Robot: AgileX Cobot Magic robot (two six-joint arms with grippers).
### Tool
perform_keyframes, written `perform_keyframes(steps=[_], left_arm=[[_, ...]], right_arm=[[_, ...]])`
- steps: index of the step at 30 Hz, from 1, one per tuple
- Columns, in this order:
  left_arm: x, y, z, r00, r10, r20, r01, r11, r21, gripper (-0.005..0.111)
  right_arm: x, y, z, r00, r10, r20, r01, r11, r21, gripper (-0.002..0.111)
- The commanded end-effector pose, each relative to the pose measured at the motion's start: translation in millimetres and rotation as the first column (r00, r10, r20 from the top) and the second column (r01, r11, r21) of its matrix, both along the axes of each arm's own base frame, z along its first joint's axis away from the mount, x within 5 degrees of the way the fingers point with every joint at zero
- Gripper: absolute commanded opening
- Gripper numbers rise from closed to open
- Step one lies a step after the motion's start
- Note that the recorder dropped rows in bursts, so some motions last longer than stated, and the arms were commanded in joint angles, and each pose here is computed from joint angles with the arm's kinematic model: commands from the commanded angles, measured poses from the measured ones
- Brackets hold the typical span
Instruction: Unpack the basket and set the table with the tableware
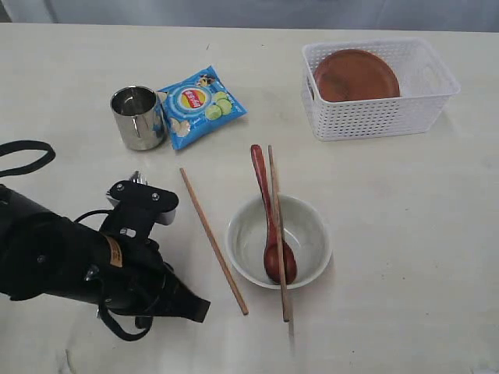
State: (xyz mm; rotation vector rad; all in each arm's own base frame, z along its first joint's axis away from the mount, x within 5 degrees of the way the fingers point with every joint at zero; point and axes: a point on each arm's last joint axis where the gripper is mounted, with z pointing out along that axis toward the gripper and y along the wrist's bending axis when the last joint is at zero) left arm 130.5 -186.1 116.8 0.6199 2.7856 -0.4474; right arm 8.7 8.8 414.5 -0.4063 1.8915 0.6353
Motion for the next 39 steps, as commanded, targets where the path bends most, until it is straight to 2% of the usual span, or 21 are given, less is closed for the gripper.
perform_keyframes(steps=[1, 4, 7, 14, 20, 25, 30, 32, 36, 39], left_arm=[[-3, 8, -7, 0.998, -0.038, -0.046, 0.041, 0.997, 0.071, 0.000], [16, 28, -8, 0.996, 0.059, -0.070, -0.053, 0.994, 0.093, 0.000], [19, 38, -9, 0.993, 0.037, -0.110, -0.022, 0.991, 0.129, 0.000], [27, 33, -4, 0.997, -0.014, -0.077, 0.024, 0.991, 0.129, 0.000], [34, 24, 23, 0.999, -0.029, -0.031, 0.031, 0.997, 0.069, 0.000], [16, 37, 52, 0.999, -0.041, -0.033, 0.042, 0.999, 0.030, 0.000], [-16, 59, 41, 0.981, -0.051, -0.190, 0.069, 0.993, 0.093, 0.000], [-21, 57, 37, 0.980, -0.042, -0.193, 0.056, 0.996, 0.067, 0.000], [-30, 45, 38, 0.977, -0.091, -0.195, 0.098, 0.995, 0.025, 0.000], [-37, 40, 37, 0.971, -0.104, -0.217, 0.113, 0.993, 0.030, 0.000]], right_arm=[[0, 0, -1, 1.000, -0.005, -0.005, 0.005, 1.000, -0.001, -0.001], [0, 0, -1, 1.000, -0.006, -0.008, 0.006, 1.000, -0.001, -0.001], [0, 0, -1, 1.000, -0.006, -0.004, 0.006, 1.000, 0.002, -0.001], [0, 0, -1, 1.000, -0.010, -0.008, 0.010, 1.000, 0.008, -0.001], [0, 0, -1, 1.000, -0.010, -0.009, 0.010, 1.000, 0.007, -0.001], [0, 0, -1, 1.000, -0.010, -0.009, 0.010, 1.000, 0.007, -0.001], [0, 0, -1, 1.000, -0.008, -0.010, 0.009, 1.000, 0.008, -0.001], [0, 0, -1, 1.000, -0.008, -0.010, 0.009, 1.000, 0.008, -0.001], [0, 0, -1, 1.000, -0.006, -0.013, 0.007, 1.000, 0.012, -0.001], [0, 0, -1, 1.000, -0.006, -0.013, 0.006, 1.000, 0.012, -0.001]])
